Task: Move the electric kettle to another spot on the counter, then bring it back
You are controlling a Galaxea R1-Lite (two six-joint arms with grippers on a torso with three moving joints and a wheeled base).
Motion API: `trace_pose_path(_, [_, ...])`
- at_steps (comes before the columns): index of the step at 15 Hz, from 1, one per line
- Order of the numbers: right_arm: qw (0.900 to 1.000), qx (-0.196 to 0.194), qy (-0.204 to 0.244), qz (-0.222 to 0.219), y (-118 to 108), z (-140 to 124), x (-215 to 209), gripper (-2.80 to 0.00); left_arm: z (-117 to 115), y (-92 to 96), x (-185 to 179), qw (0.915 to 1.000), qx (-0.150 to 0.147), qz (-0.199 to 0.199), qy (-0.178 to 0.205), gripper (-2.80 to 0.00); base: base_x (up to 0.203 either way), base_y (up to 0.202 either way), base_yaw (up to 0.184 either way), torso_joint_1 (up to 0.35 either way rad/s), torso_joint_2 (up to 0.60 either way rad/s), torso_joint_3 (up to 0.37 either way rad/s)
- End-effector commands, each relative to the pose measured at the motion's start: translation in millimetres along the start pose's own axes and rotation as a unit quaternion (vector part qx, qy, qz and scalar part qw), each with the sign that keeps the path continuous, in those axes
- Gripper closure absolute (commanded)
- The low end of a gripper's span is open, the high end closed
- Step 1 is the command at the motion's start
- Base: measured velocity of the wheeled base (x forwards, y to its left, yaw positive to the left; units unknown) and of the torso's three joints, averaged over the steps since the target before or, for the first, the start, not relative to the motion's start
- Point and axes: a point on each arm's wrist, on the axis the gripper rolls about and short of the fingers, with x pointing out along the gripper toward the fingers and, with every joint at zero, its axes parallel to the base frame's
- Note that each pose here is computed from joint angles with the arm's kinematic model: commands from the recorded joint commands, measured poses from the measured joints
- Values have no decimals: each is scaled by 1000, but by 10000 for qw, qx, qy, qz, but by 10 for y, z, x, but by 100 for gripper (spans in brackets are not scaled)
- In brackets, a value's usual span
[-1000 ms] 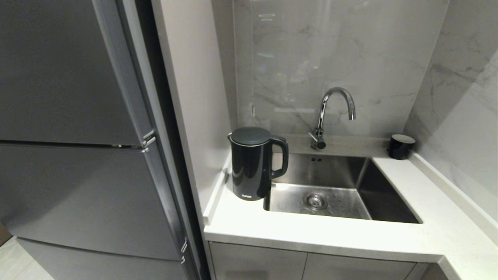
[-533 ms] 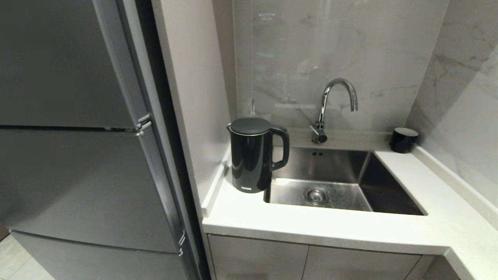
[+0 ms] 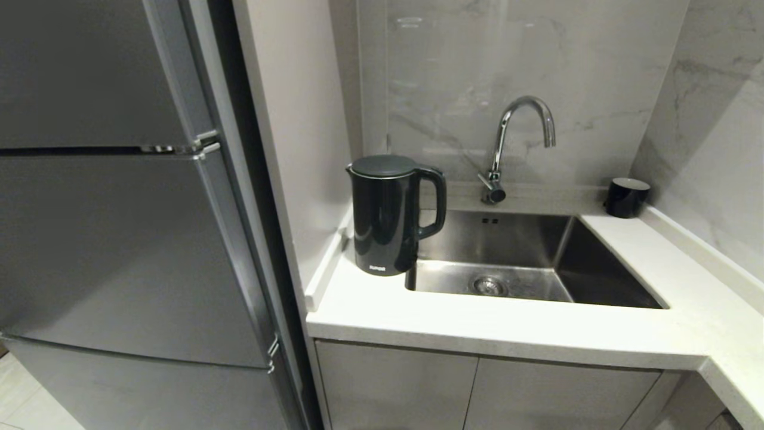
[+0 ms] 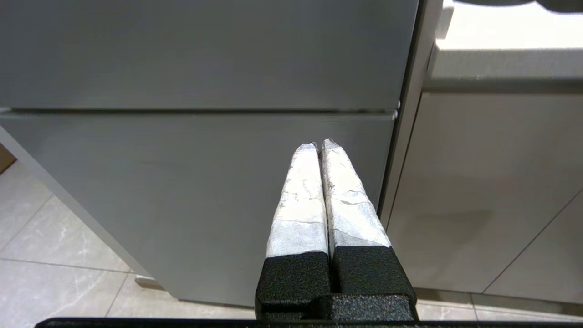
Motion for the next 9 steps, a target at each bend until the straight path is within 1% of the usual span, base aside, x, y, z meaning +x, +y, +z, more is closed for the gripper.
trace_pose_path(1, [10000, -2, 2, -1, 0, 0, 0, 0, -1, 0, 1, 10000, 0, -6, 14, 0, 0, 0, 0, -165, 544, 365])
trace_pose_path(5, [10000, -1, 9, -4, 0, 0, 1, 0, -1, 0, 1, 10000, 6, 1, 14, 0, 0, 0, 0, -146, 532, 379])
trace_pose_path(9, [10000, -1, 7, -1, 0, 0, 1, 0, -1, 0, 1, 10000, 6, 1, 14, 0, 0, 0, 0, -107, 497, 388])
